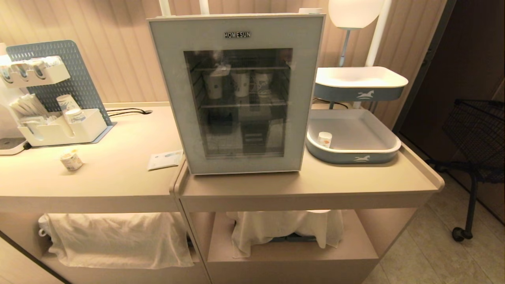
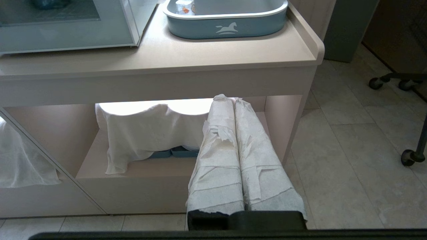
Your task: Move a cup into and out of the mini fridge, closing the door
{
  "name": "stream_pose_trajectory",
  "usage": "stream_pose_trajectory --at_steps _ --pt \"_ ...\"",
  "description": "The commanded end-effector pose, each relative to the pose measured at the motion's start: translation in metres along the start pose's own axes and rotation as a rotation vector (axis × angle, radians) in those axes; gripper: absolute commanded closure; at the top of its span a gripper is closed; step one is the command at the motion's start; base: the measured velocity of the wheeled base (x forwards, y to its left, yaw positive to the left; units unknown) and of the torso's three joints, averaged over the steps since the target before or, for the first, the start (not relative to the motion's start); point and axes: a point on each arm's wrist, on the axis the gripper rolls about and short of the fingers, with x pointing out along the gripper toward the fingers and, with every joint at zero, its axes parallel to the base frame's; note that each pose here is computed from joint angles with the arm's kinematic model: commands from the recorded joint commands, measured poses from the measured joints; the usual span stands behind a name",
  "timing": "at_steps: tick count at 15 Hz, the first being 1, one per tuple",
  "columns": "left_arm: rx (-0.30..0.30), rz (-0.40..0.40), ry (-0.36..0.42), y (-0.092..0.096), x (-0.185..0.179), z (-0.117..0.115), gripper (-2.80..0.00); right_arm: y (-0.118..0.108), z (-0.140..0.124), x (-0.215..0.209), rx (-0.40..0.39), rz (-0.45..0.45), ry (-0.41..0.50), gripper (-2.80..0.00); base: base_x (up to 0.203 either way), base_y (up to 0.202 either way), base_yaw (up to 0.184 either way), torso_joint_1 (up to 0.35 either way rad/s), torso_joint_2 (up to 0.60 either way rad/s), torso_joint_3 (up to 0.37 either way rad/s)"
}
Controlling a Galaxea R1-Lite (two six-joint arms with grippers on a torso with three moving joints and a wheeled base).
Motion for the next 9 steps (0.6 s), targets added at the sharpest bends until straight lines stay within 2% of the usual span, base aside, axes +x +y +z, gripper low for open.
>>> stream_pose_trajectory --at_steps 1,9 --pt "-0.001 0.001 0.002 0.0000 0.0001 -0.0004 0.00 0.0000 0.0000 0.0001 0.000 0.000 0.001 0.00 0.000 0.000 0.000 0.000 0.00 0.000" --pt "-0.001 0.001 0.002 0.0000 0.0001 -0.0004 0.00 0.0000 0.0000 0.0001 0.000 0.000 0.001 0.00 0.000 0.000 0.000 0.000 0.00 0.000"
